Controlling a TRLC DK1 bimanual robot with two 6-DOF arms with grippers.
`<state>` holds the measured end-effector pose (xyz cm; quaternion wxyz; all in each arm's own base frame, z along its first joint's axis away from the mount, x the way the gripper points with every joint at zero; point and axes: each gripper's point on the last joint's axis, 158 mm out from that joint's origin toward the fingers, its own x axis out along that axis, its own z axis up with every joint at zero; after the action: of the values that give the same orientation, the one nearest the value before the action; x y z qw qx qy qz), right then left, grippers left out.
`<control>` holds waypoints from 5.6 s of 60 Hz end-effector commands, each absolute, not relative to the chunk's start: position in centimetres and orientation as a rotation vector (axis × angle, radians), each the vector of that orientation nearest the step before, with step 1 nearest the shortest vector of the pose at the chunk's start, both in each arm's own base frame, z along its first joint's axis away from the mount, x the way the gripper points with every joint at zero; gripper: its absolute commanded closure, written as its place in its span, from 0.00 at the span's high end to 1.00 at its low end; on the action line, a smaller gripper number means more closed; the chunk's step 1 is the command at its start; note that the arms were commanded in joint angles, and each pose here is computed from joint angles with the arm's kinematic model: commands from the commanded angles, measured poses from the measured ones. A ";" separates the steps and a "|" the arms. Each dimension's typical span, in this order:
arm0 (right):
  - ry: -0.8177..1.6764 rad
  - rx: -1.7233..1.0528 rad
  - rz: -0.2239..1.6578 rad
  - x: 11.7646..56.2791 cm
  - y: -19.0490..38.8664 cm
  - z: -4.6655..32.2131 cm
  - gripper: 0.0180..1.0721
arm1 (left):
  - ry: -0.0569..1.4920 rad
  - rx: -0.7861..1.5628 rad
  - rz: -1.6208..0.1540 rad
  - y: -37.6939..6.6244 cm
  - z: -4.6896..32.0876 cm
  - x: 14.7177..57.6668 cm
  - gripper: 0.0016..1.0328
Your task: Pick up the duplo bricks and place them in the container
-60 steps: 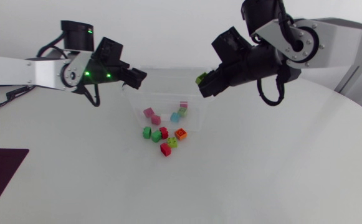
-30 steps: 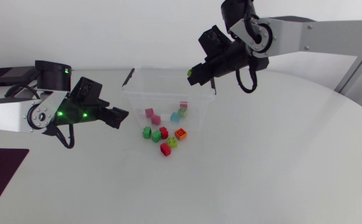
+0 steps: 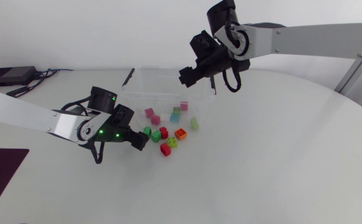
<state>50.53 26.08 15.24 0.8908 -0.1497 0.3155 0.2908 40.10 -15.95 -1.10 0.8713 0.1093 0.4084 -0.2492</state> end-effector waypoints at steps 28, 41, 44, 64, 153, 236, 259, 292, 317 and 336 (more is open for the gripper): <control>0.605 -0.261 0.641 37.6 22.7 15.6 0.93 | 0.843 0.203 -0.426 -17.7 -3.2 43.8 0.69; 0.653 -0.307 0.696 33.2 22.6 10.9 0.92 | 0.857 0.201 -0.422 -17.6 -4.4 43.7 0.36; 0.667 -0.313 0.703 32.7 22.6 9.8 0.92 | 0.850 0.200 -0.423 -17.7 -4.4 43.8 0.29; 0.741 -0.364 0.703 34.5 23.6 2.3 0.92 | 0.823 0.223 -0.433 -16.9 -2.9 42.2 0.24; 0.977 -0.423 0.672 40.7 27.7 -2.5 0.72 | 0.493 0.244 -0.437 -14.0 14.8 37.8 0.24; 1.250 -0.362 0.517 40.8 26.9 -5.5 0.26 | 0.432 0.237 -0.435 -12.5 17.6 36.0 0.24; 1.139 -0.324 0.509 38.9 24.9 1.2 0.26 | 0.358 0.098 -0.437 -16.4 21.2 43.8 0.26; 0.868 -0.238 0.499 40.1 23.1 15.0 0.26 | 0.393 0.136 -0.429 -21.1 14.5 53.7 0.88; 0.696 -0.185 0.501 46.5 24.0 21.7 0.27 | 0.419 0.244 -0.530 -18.6 17.4 43.4 0.95; 0.713 -0.204 0.503 52.3 26.4 16.9 0.27 | 0.606 0.367 -0.676 -18.7 9.6 36.3 0.95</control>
<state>50.78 25.88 17.01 0.8985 -0.0985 0.3538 0.2403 37.66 -18.15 10.94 0.8946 0.1606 0.2833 -0.3059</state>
